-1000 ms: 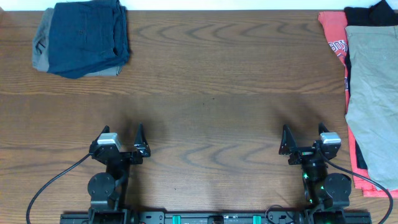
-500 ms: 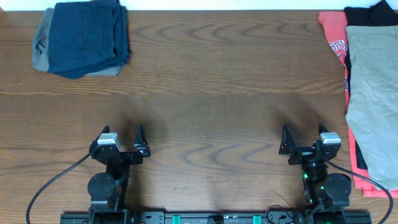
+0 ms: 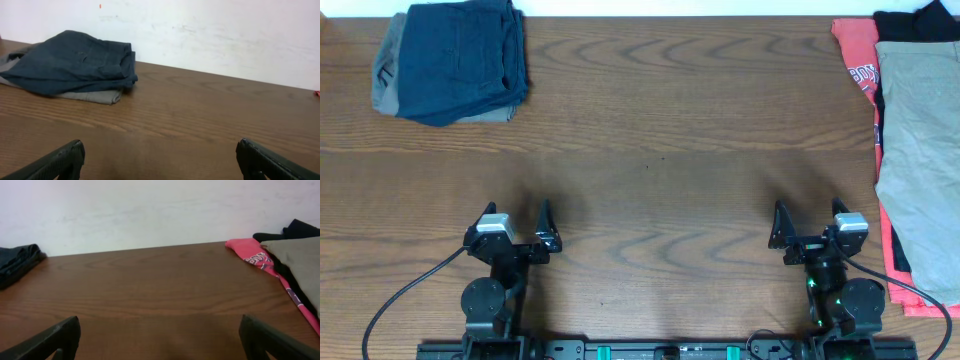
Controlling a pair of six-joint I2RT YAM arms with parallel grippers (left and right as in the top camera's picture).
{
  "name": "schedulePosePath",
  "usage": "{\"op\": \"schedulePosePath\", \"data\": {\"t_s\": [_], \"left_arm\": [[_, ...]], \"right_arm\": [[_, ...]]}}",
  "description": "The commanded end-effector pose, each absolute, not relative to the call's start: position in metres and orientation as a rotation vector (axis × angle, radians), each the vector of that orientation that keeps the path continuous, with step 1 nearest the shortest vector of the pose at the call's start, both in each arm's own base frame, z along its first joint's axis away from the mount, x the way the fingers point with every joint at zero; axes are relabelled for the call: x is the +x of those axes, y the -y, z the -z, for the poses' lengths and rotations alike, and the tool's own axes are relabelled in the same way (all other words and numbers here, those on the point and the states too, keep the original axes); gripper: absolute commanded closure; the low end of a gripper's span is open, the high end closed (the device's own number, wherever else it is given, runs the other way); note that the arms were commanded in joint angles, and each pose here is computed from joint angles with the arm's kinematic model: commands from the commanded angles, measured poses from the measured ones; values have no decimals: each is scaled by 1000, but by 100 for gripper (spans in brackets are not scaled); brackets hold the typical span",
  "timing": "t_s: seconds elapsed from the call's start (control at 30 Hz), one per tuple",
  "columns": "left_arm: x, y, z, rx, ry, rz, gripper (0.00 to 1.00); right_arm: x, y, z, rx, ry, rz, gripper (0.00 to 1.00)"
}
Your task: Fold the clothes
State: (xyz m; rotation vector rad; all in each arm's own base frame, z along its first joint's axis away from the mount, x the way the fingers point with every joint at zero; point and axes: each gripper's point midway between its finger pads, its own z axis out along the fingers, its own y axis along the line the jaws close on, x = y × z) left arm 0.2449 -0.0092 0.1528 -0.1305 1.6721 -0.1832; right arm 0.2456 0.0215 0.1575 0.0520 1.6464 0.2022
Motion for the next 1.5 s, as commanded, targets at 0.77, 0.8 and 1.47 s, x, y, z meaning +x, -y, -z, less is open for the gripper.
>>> {"op": "schedulePosePath", "data": {"t_s": [0.77, 0.8, 1.47], "left_arm": [[244, 11, -138, -122, -1718, 184, 2], [244, 11, -138, -122, -1718, 184, 2], [244, 11, -138, -122, -1718, 185, 2]], "right_arm": [[232, -74, -173, 368, -1626, -985, 1], [232, -74, -179, 359, -1605, -990, 1], [240, -53, -338, 44, -1264, -575, 1]]}}
